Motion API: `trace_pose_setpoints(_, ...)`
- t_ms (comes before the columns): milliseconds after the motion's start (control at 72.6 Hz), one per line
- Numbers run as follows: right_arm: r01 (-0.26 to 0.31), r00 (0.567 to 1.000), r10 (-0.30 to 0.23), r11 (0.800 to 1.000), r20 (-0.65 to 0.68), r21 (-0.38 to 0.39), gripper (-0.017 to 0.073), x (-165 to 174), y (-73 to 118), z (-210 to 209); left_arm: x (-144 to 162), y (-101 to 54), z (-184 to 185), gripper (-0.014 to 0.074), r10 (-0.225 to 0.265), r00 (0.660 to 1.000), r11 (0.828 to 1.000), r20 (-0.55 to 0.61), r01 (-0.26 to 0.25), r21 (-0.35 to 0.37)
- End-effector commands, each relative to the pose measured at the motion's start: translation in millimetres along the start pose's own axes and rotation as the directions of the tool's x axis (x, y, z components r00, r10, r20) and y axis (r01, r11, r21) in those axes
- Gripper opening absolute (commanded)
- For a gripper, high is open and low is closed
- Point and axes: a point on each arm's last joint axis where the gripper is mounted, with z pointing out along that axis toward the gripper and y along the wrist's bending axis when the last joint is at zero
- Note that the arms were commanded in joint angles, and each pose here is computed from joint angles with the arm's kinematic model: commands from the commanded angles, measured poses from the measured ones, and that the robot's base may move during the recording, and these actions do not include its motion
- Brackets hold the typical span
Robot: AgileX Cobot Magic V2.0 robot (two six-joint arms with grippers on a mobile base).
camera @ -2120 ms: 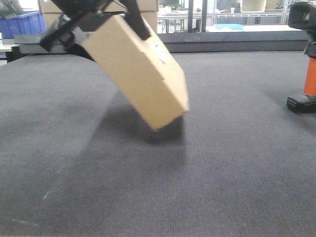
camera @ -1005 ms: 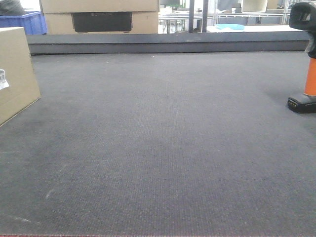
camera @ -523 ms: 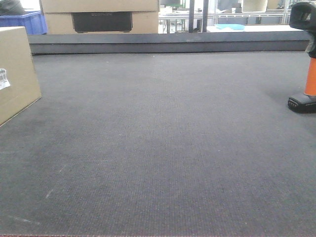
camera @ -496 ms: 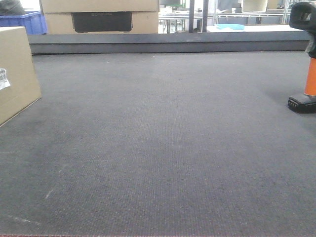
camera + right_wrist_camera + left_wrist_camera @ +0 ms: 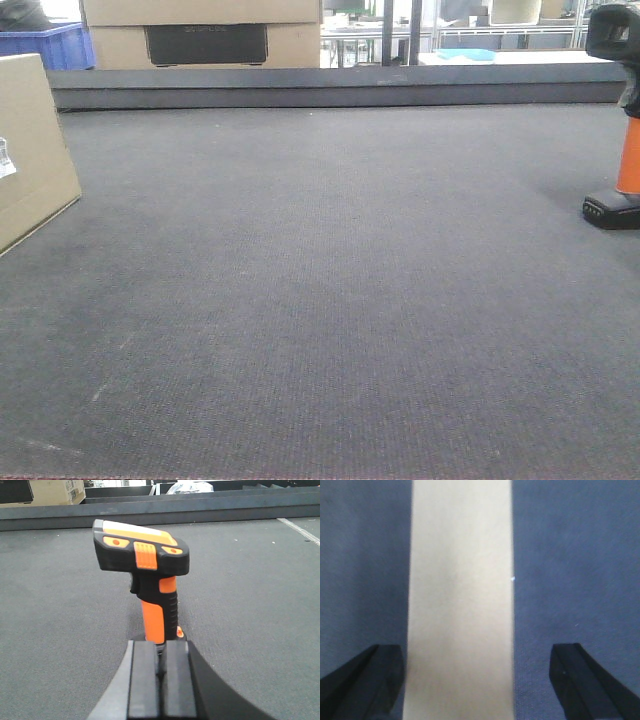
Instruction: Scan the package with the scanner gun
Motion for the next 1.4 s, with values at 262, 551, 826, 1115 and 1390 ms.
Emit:
trace_pose_setpoints(262,0.010,1.000,-0.010,1.000,0.008,-0.001,-0.0167,0,-0.1,-1,18,-0.4,-82,0.0214,0.001,0.959,1.000,0.282,0.006,-0.022)
trace_pose_setpoints(551,0.010,1.000,-0.010,1.000,-0.013,0.005,-0.0167,2,-0.6,-1,69,-6.1,-84,-0.0111,-0.035,0.916,0.999,0.400,0.035,0.007)
trace_pose_setpoints(826,0.028,0.999,-0.028,1.000,0.019,-0.002,-0.0167,-2,0.3,-5,117,-8.6,-80,-0.0111,-0.064,0.720,0.997,0.691,0.076,0.013)
trace_pose_setpoints(1115,0.056,0.995,-0.049,0.996,0.090,-0.069,-0.0167,-9,9.6,-33,167,-11.8,-76,-0.0111,-0.139,0.644,0.989,0.752,0.131,0.070)
trace_pose_setpoints(1390,0.077,0.989,-0.049,0.976,0.138,-0.203,-0.0167,-5,14.9,-76,183,-13.4,-100,-0.0111,-0.130,0.552,0.990,0.823,0.118,0.077)
